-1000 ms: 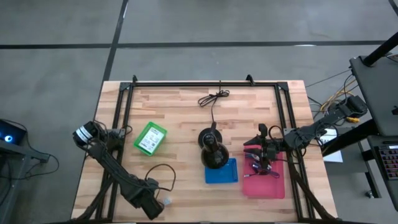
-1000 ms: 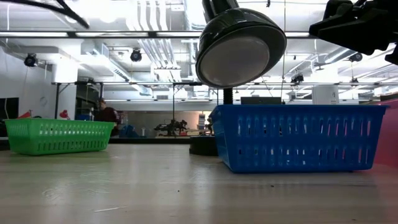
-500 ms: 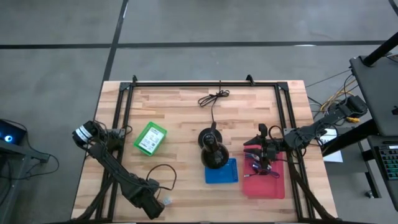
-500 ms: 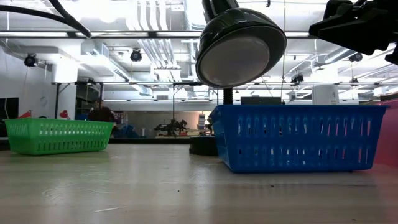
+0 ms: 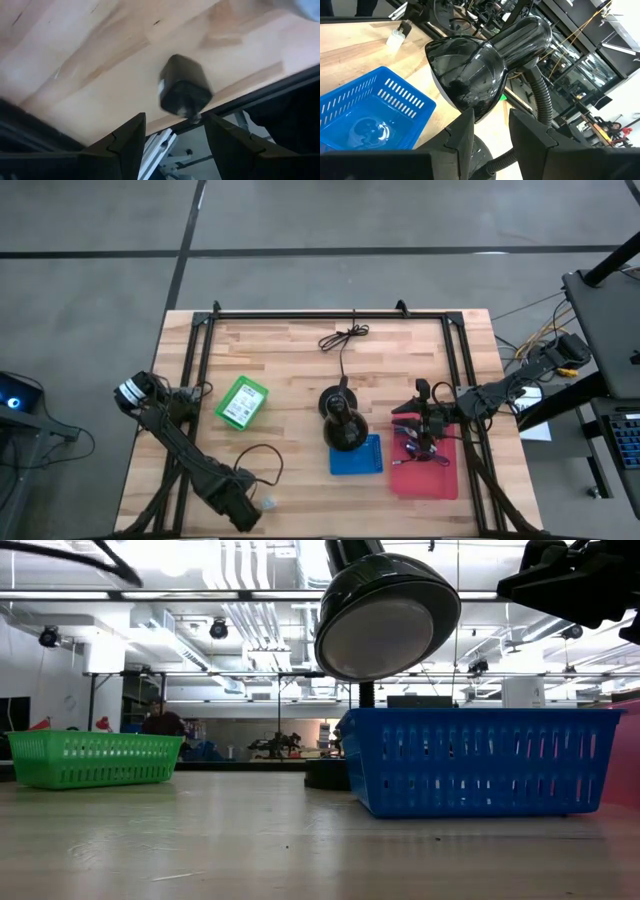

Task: Pick and place items into bin
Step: Put the black charger adapter into the blue bin

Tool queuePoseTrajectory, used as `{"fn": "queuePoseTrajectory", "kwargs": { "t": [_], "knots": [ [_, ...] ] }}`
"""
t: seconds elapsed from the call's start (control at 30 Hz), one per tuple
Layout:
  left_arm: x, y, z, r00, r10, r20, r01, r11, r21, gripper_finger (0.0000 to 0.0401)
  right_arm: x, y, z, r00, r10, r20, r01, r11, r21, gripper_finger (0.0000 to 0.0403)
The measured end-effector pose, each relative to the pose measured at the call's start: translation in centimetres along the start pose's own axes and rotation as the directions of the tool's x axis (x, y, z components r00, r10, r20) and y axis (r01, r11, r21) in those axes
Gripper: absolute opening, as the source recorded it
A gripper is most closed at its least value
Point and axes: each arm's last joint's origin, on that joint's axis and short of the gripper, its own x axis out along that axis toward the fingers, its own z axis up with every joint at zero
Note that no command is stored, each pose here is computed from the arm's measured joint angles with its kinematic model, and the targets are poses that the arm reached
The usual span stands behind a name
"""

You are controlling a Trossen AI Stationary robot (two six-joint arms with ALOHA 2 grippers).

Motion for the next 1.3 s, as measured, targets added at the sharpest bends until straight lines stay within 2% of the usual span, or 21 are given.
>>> {"fn": "queuePoseTrajectory", "kwargs": {
  "t": [0.13,0.23,0.37,1.3],
  "knots": [
    [0.0,-0.4,0.0,0.997,-0.048,0.062,0.041,0.992,0.116,0.0187,0.0,0.0,0.0,1.000,0.000,0.000,0.000,1.000,0.000,0.0111],
    [0.6,-0.4,0.4,0.996,-0.037,0.087,0.023,0.987,0.159,0.0187,0.0,0.0,0.0,1.000,0.000,0.000,0.000,1.000,0.000,0.0111],
    [0.8,-0.2,0.5,0.996,-0.009,0.085,-0.005,0.987,0.159,0.0187,0.0,0.0,0.0,1.000,0.000,0.000,0.000,1.000,0.000,0.0111],
    [1.1,-0.2,-0.1,0.999,-0.018,0.043,0.010,0.983,0.185,0.0187,0.0,0.0,0.0,1.000,0.000,-0.001,0.000,1.000,0.000,0.0111]
  ]
}}
